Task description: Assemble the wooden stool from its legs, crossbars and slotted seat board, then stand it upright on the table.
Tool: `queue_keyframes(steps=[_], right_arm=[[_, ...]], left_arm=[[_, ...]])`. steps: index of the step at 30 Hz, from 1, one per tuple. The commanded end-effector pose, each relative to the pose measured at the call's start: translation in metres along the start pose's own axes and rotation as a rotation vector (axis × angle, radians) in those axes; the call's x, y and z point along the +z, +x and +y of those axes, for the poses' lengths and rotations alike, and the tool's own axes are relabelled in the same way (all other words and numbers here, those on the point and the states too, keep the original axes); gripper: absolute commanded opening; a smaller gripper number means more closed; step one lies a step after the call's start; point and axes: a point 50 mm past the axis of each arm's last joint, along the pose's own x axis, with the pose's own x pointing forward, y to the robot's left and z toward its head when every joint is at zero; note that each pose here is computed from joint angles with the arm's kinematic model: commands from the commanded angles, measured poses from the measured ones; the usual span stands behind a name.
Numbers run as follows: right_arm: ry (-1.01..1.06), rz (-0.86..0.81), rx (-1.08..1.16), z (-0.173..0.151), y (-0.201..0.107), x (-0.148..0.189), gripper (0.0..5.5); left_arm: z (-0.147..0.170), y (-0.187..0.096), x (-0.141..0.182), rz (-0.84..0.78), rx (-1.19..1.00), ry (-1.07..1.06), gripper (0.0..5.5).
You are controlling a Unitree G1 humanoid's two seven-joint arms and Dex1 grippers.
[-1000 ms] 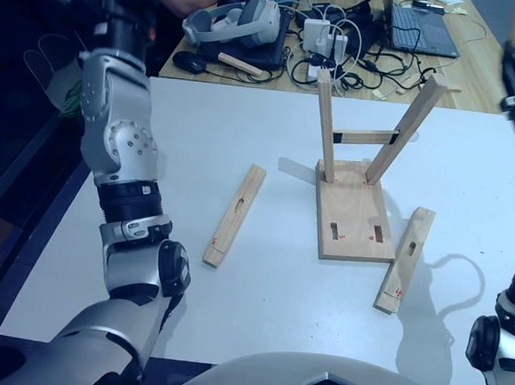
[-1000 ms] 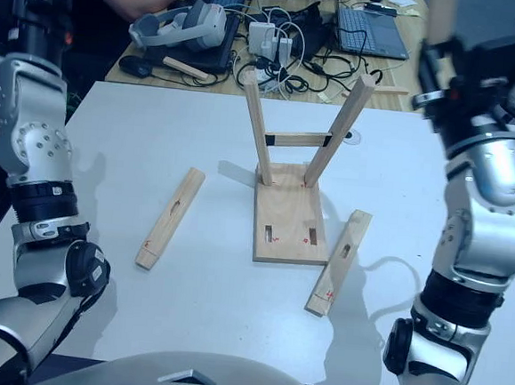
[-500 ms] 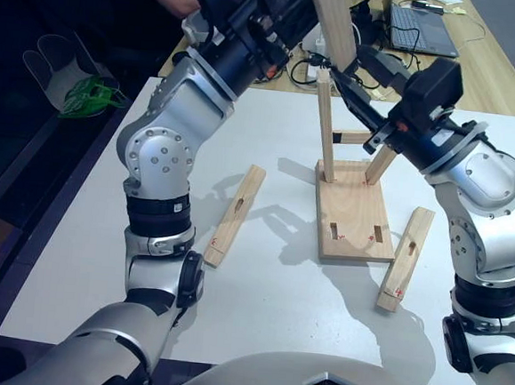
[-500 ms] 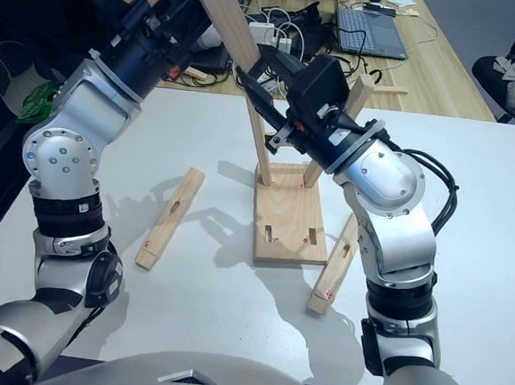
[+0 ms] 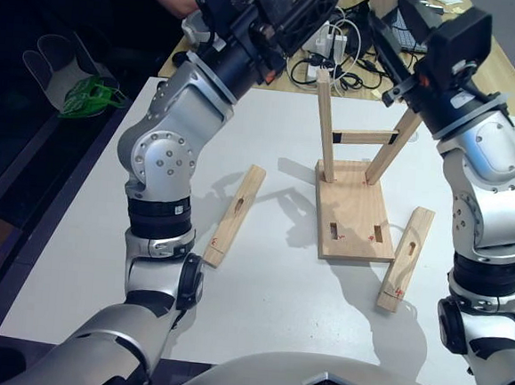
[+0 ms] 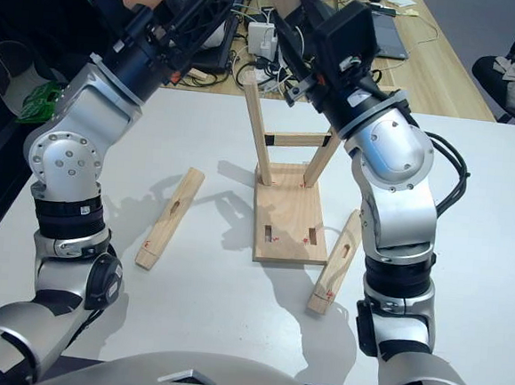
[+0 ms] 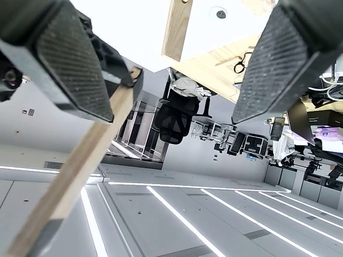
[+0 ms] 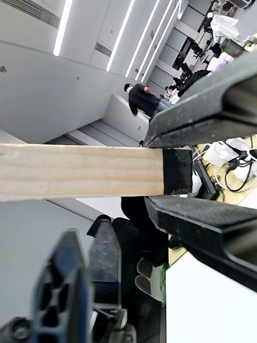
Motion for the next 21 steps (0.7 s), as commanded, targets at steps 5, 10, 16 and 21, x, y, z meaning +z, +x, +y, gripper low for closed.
queue_keyframes(steps=[5,10,16,21], right_arm=[[0.005,0.129,0.102,0.016,-0.002,-0.019,1.29],[0.005,0.139,0.150,0.024,-0.004,-0.021,1.29],[0.013,0.132,0.151,0.024,-0.003,-0.020,1.29],[0.018,0.130,0.150,0.025,-0.003,-0.020,1.29]], left_arm=[[-0.007,0.001,0.001,0.005,-0.058,0.013,4.07],[-0.007,0.002,0.003,-0.002,-0.053,0.021,4.07],[-0.004,0.002,0.003,-0.009,-0.030,0.017,3.13],[-0.004,0.002,0.003,-0.011,-0.030,0.009,2.26]])
